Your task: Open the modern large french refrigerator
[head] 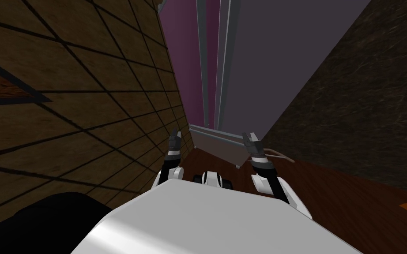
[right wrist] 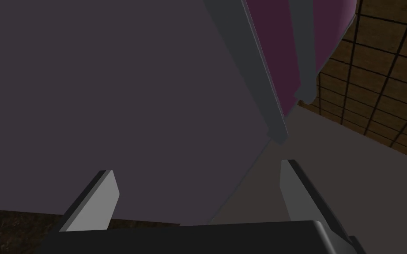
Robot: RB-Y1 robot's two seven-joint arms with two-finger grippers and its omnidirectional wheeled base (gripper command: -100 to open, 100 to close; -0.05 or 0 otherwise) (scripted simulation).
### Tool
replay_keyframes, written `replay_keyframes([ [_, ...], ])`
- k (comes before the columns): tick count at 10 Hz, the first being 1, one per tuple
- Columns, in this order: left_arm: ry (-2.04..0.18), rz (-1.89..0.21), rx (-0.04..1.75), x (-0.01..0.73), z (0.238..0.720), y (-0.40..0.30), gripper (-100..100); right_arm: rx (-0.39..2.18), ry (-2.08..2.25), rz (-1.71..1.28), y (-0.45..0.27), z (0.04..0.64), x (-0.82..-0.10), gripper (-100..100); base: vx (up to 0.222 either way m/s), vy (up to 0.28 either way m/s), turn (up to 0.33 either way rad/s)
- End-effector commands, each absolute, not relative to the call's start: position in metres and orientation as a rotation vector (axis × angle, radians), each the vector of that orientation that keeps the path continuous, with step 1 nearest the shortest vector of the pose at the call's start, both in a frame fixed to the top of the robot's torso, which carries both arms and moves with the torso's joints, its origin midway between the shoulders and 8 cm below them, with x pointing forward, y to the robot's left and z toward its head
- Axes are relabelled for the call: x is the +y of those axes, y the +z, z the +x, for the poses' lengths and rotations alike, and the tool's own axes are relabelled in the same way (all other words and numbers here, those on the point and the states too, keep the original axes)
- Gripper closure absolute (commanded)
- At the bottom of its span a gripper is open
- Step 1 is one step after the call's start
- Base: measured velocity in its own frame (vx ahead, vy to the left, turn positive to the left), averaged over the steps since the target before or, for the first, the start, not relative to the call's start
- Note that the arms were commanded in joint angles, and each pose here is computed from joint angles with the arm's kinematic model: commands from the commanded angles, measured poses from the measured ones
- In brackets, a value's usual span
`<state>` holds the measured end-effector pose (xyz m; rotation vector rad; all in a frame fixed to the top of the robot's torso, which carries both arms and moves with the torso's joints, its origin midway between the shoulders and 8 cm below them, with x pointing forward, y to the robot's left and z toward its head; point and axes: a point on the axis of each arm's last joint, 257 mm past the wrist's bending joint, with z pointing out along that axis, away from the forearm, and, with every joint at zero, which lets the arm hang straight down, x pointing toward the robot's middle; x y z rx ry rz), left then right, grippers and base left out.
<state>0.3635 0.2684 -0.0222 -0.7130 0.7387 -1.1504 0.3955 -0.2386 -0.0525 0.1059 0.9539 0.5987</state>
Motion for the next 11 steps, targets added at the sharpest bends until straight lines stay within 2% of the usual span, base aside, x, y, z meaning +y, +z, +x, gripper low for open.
replay_keyframes([
  [1, -1.15, -0.713, 0.739, 0.268, 0.364, -0.022, 0, 0.956, 0.541, 0.071, -0.055, 0.398, -0.239, -100, 0.037, 0.019, 0.003],
  [11, -1.15, -0.713, 0.739, 0.268, 0.364, -0.022, 0, 0.981, 0.267, -0.094, -0.09, 0.409, -0.244, -100, 0.054, 0.029, -0.019],
])
